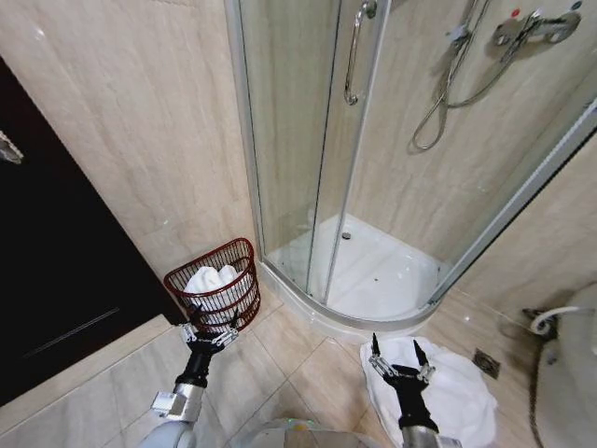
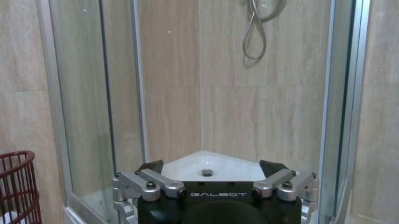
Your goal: Discard the used towel into the hamper.
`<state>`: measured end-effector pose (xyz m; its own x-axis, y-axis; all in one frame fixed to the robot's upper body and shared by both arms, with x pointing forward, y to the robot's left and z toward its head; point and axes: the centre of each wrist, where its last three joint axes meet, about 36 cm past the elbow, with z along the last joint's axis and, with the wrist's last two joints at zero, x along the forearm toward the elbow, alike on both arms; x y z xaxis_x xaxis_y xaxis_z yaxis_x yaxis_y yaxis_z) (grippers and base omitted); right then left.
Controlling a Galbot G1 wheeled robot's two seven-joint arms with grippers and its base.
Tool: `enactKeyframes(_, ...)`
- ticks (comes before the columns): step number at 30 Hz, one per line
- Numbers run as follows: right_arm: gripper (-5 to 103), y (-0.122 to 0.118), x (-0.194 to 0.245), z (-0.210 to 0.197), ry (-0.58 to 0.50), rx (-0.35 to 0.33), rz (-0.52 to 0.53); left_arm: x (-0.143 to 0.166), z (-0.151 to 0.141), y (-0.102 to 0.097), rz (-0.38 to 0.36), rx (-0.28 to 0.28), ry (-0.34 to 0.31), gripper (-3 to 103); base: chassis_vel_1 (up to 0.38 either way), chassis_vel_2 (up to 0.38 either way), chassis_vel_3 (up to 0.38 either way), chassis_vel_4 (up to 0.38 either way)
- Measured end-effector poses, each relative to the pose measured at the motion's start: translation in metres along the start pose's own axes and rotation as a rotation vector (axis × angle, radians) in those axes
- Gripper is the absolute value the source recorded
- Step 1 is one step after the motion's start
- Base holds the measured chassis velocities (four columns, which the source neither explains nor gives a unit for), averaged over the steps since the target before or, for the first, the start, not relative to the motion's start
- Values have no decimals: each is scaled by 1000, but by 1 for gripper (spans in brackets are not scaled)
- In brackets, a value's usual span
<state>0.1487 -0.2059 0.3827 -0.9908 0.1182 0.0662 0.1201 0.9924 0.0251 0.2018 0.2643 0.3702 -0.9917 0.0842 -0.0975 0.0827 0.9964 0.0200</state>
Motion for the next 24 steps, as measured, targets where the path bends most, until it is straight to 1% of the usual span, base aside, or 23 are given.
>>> enactKeyframes(1, 100, 0, 0, 0, 0, 0, 0, 0, 0, 0, 1, 0, 0, 102, 0, 0, 0, 0)
enactKeyframes(2, 100, 0, 0, 0, 0, 0, 1, 0, 0, 0, 2, 0, -1, 98, -26, -54, 20, 27)
enactKeyframes(9, 100, 2, 1, 1, -3, 1, 7, 0, 0, 1, 5, -1, -2, 99, -10, -42, 11, 39)
enactKeyframes(24, 100, 5, 0, 4, 3, -6, 6, 1, 0, 2, 4, -2, -2, 99, 17, -91, -20, 103)
